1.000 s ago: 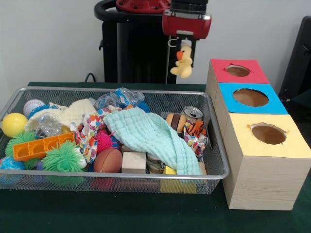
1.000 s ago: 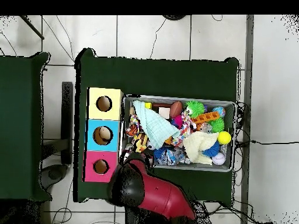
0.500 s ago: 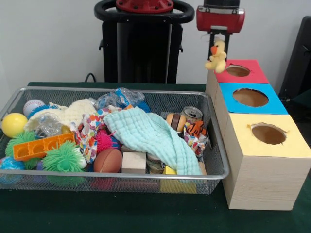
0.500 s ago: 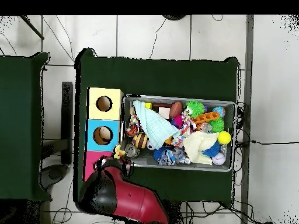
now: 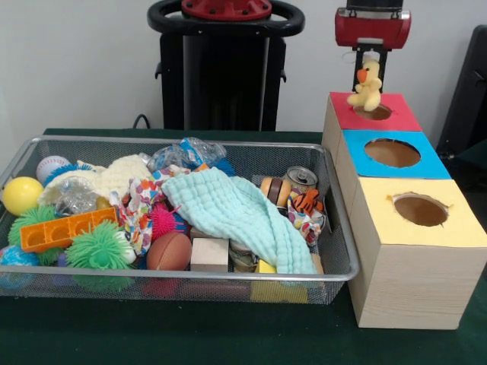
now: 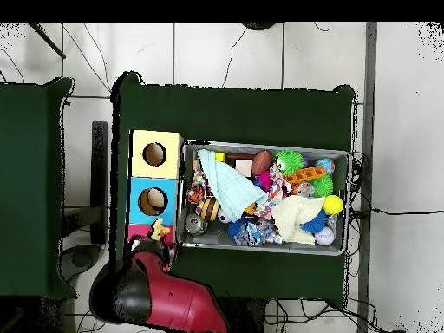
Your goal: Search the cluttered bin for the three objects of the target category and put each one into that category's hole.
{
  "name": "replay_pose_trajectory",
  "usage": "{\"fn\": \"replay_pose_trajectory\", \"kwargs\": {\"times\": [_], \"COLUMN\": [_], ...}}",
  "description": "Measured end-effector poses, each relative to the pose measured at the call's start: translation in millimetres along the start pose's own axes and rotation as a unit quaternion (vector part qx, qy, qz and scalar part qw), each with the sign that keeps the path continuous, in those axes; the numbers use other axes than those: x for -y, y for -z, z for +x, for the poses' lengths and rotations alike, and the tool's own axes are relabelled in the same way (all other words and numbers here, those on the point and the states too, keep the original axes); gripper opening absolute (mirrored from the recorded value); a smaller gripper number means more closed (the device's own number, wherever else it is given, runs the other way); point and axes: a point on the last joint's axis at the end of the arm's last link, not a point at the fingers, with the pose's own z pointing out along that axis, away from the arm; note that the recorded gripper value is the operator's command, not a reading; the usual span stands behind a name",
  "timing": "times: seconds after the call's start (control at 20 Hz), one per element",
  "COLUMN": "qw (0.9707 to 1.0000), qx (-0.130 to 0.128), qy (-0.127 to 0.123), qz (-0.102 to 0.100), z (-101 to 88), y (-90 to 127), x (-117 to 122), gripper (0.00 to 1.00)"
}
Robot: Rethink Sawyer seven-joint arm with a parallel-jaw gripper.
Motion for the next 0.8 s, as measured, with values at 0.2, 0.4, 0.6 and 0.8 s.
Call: {"fn": "replay_pose_trajectory", "kwargs": {"times": [0.2, 0.4, 0.6, 0.8], "qw": [0.9999, 0.9995, 0.999, 0.9988], "qx": [-0.009, -0.025, -0.04, -0.044], "qy": [-0.011, -0.02, -0.019, -0.017], "qz": [0.003, 0.006, 0.01, 0.011], "z": [7.3, 20.7, 33.4, 37.0], "y": [-4.0, -9.2, -14.3, -17.1], "x": [2.7, 6.4, 7.9, 6.8], "gripper": [0.0, 0.0, 0.0, 0.0]}}
